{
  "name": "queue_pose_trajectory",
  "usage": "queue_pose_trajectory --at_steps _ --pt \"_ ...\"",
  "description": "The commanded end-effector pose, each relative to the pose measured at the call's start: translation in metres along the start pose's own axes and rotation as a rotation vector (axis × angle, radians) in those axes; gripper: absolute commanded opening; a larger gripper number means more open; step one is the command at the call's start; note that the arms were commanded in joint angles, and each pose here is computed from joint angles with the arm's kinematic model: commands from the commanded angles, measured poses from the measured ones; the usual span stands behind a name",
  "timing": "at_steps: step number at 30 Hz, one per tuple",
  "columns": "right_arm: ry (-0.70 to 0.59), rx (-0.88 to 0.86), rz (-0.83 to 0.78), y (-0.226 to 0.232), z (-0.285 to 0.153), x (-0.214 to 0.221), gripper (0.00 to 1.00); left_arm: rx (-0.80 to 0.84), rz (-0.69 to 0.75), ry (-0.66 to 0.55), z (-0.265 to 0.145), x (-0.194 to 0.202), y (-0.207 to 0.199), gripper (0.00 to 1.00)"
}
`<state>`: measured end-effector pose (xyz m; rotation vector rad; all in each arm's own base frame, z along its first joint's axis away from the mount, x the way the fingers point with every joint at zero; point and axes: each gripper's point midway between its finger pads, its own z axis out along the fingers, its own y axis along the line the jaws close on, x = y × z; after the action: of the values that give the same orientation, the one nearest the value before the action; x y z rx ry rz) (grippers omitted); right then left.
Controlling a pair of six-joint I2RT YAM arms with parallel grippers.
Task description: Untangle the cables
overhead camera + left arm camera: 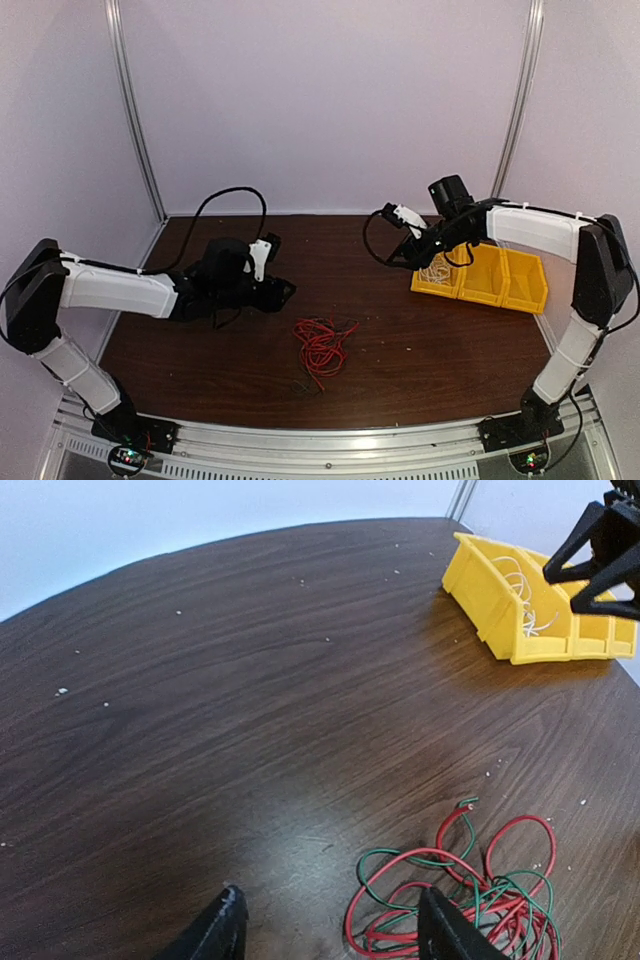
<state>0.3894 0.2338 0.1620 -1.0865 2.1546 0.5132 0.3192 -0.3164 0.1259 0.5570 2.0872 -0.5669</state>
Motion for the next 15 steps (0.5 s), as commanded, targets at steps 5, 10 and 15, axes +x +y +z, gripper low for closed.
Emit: queue_pose_trajectory --at_steps 5,10,15 --pt "-0.029 -0.234 -0.1 0.078 0.051 -0.026 0.45 -0.072 -0.122 0.001 -0.044 0.016 0.022 0.51" --pt "0.001 -0.302 -0.127 0.117 0.061 -0.021 0.45 -0.014 -0.119 0.065 -0.058 0.048 0.016 0.54" --pt "0.017 -0.306 -0.146 0.131 0.059 -0.019 0.44 0.12 -0.062 0.051 -0.074 0.063 -0.005 0.58"
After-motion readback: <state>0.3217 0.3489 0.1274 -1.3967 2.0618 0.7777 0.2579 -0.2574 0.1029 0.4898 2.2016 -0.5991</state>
